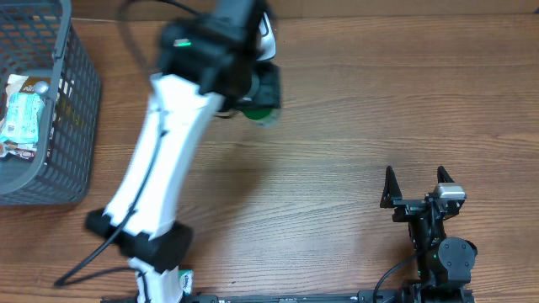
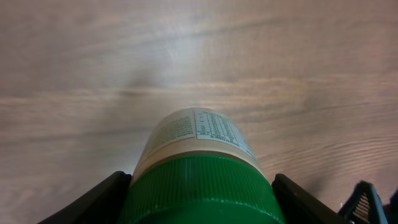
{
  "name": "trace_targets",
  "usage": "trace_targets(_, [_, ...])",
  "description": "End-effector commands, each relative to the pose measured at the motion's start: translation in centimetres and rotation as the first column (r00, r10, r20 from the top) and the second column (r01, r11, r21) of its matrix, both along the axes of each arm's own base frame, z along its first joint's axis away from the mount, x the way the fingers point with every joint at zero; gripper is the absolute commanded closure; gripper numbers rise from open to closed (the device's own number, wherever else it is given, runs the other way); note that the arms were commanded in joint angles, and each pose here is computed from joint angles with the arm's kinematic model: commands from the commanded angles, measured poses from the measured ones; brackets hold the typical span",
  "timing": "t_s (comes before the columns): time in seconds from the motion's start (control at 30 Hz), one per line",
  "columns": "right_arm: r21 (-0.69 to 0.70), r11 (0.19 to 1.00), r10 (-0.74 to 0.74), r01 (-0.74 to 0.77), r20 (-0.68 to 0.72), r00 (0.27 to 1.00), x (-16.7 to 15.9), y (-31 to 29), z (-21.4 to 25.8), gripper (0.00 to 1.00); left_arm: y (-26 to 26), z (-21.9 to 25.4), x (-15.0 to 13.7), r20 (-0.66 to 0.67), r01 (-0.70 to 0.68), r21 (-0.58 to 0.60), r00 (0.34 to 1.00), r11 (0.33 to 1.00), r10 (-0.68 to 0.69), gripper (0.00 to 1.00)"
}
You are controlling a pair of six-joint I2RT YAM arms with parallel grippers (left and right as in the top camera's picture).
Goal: Scan the item barcode
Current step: 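Carry the bottle with the left gripper toward the table center, then lower the bottle upright onto the table and open the left gripper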
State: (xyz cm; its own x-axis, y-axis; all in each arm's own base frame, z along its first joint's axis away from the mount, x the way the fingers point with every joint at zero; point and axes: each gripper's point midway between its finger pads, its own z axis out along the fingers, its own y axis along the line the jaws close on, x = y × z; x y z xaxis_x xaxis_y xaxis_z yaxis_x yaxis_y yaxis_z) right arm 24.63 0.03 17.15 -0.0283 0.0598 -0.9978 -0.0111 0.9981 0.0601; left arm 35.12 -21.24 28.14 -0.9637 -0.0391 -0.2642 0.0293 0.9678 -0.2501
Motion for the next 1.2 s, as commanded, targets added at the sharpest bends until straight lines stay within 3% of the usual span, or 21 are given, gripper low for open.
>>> trace_targets(0.0, [0.003,1.0,-0.013,0.013,0.003,1.0,0.0,-0.2,-0.2,0.0,-2.4,-3.6,0.0,-0.083,-0.093,0.051,0.992,0.994,0.097,0.56])
trace_targets(0.2, [0.003,1.0,-0.013,0.013,0.003,1.0,0.0,-0.2,-0.2,0.0,-6.0,-9.4,-0.4,-0.182,-0.127,0.139,0.972,0.982,0.151,0.55])
trace_targets(0.4, [0.003,1.0,-0.013,0.013,0.003,1.0,0.0,-0.2,-0.2,0.0,-9.7,-14.2,-0.1,-0.209,-0.125,0.155,0.965,0.98,0.156,0.56])
trace_targets(1.0, [0.003,1.0,-0.013,0.013,0.003,1.0,0.0,-0.2,-0.2,0.0,-15.3,-21.5,0.9,-0.197,-0.128,0.135,0.969,0.983,0.153,0.53])
trace_targets(1.1, [0.003,1.0,-0.013,0.013,0.003,1.0,0.0,-0.2,-0.2,0.0,-15.3,-21.6,1.0,-0.193,-0.127,0.135,0.969,0.983,0.152,0.45])
trace_targets(1.17, [0.004,1.0,-0.013,0.013,0.003,1.0,0.0,-0.2,-0.2,0.0,-15.2,-21.6,1.2,-0.18,-0.109,0.144,0.974,0.984,0.134,0.34])
